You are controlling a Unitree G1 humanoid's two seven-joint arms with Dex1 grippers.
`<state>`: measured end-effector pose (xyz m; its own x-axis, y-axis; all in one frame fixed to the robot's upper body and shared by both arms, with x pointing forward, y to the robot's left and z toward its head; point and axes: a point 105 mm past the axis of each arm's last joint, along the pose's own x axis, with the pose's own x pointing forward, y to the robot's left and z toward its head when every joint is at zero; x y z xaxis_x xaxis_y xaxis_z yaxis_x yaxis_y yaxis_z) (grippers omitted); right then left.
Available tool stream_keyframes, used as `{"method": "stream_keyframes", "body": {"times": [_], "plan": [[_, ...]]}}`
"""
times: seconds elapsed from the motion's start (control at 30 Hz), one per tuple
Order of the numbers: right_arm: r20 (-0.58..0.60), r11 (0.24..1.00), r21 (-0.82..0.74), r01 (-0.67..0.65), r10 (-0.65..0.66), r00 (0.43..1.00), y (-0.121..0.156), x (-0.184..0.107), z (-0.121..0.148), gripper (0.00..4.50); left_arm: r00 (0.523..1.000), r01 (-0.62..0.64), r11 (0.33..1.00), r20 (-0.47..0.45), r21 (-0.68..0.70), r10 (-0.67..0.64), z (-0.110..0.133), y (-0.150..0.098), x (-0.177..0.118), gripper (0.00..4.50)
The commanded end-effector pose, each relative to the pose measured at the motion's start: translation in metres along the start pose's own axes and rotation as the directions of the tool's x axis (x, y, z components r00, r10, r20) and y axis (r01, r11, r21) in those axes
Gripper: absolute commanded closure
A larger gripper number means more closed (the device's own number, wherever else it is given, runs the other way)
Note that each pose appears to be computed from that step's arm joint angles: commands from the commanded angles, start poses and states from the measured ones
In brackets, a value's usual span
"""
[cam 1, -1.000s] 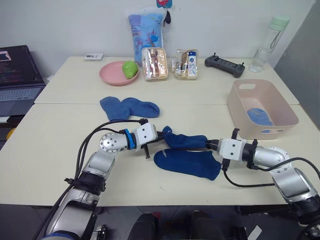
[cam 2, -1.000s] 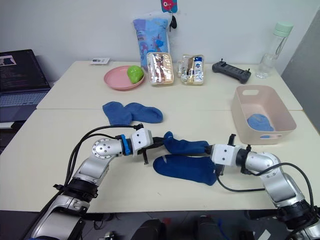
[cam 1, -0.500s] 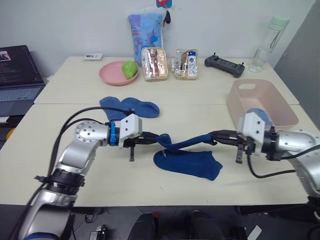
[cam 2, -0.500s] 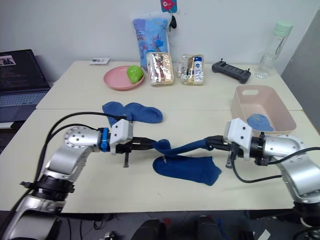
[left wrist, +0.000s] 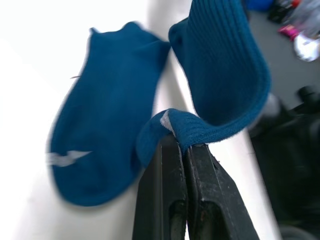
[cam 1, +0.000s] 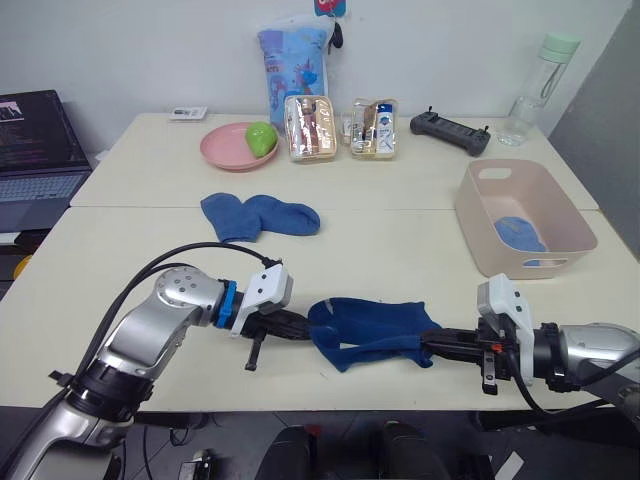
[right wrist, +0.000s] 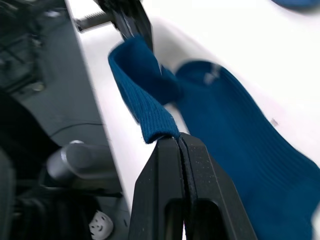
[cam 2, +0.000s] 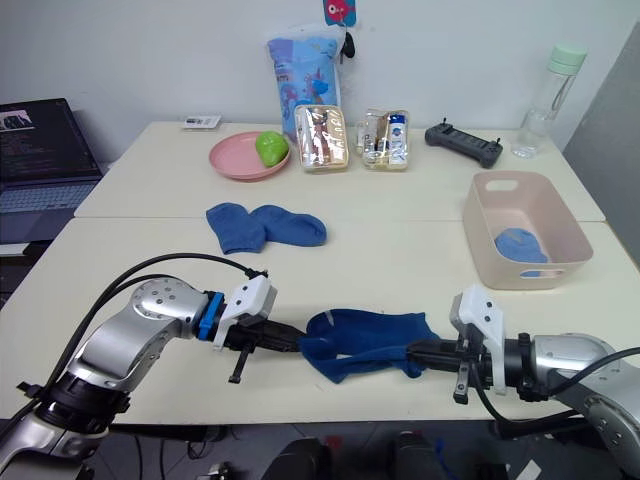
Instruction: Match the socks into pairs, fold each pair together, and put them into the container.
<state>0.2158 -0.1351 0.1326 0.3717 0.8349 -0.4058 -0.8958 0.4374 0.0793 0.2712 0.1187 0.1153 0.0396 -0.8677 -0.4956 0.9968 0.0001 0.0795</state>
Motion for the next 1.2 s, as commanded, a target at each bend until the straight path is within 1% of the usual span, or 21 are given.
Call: {"method": "stream_keyframes", "body": {"times": [0.03,0.13,0.2,0.33,0.53,0.57,0.63,0.67,0.7,0.8,0.87,0.93,0.97,1.07,1.2], "plan": [[-0.015,0.999,-0.014,0.053,-0.053,0.998,-0.017,0.0,-0.008,4.47,0.999,-0.017,0.998,-0.048,0.057,0.02,-0.001,0.013,0.004,4.5],[-0.044,0.995,-0.03,0.098,-0.1,0.994,-0.032,0.001,-0.02,4.47,0.998,-0.029,0.998,-0.057,0.054,0.032,0.0,0.023,0.013,4.5],[-0.046,0.993,-0.037,0.112,-0.114,0.992,-0.036,0.001,-0.023,4.47,0.997,-0.032,0.998,-0.064,0.052,0.035,-0.001,0.026,0.016,4.5],[-0.024,0.985,-0.049,0.165,-0.167,0.986,-0.05,0.003,-0.019,4.47,0.994,-0.064,0.995,-0.082,0.071,0.07,-0.002,0.037,0.024,4.5],[-0.013,0.981,-0.072,0.181,-0.183,0.983,-0.056,0.007,-0.015,4.47,0.993,-0.065,0.995,-0.09,0.069,0.071,-0.002,0.042,0.023,4.5],[-0.014,0.981,-0.079,0.177,-0.178,0.984,-0.056,0.008,-0.015,4.29,0.993,-0.062,0.996,-0.091,0.067,0.068,-0.003,0.042,0.023,4.5],[-0.01,0.98,-0.084,0.182,-0.184,0.983,-0.057,0.009,-0.014,3.86,0.994,-0.056,0.996,-0.094,0.068,0.062,-0.003,0.042,0.023,4.08],[-0.006,0.979,-0.079,0.187,-0.188,0.982,-0.057,0.008,-0.014,3.46,0.994,-0.058,0.996,-0.086,0.068,0.064,-0.002,0.043,0.024,3.8],[0.0,0.976,-0.079,0.201,-0.202,0.979,-0.059,0.006,-0.013,3.2,0.994,-0.074,0.995,-0.071,0.065,0.079,0.0,0.045,0.024,3.59],[0.017,0.966,-0.075,0.246,-0.246,0.969,-0.066,-0.005,-0.009,2.18,0.993,-0.118,0.993,-0.013,0.016,0.118,0.007,0.051,0.018,2.67],[0.026,0.964,-0.058,0.259,-0.258,0.966,-0.065,-0.018,-0.006,2.17,0.993,-0.113,0.992,0.034,-0.047,0.115,0.007,0.05,0.006,2.09],[0.033,0.967,-0.027,0.252,-0.251,0.967,-0.06,-0.026,-0.005,2.17,0.991,-0.108,0.989,0.074,-0.102,0.116,0.007,0.047,-0.006,2.09],[0.035,0.971,-0.011,0.24,-0.24,0.97,-0.056,-0.027,-0.006,2.17,0.989,-0.109,0.988,0.084,-0.109,0.118,0.007,0.047,-0.01,2.09],[0.02,0.982,0.034,0.186,-0.187,0.982,-0.04,-0.023,-0.011,2.17,0.991,-0.102,0.991,0.075,-0.092,0.109,0.003,0.042,-0.018,2.09],[0.007,0.982,0.048,0.182,-0.182,0.983,-0.034,-0.013,-0.018,2.17,0.993,-0.075,0.994,0.081,-0.082,0.082,0.002,0.035,-0.015,2.09]]}}
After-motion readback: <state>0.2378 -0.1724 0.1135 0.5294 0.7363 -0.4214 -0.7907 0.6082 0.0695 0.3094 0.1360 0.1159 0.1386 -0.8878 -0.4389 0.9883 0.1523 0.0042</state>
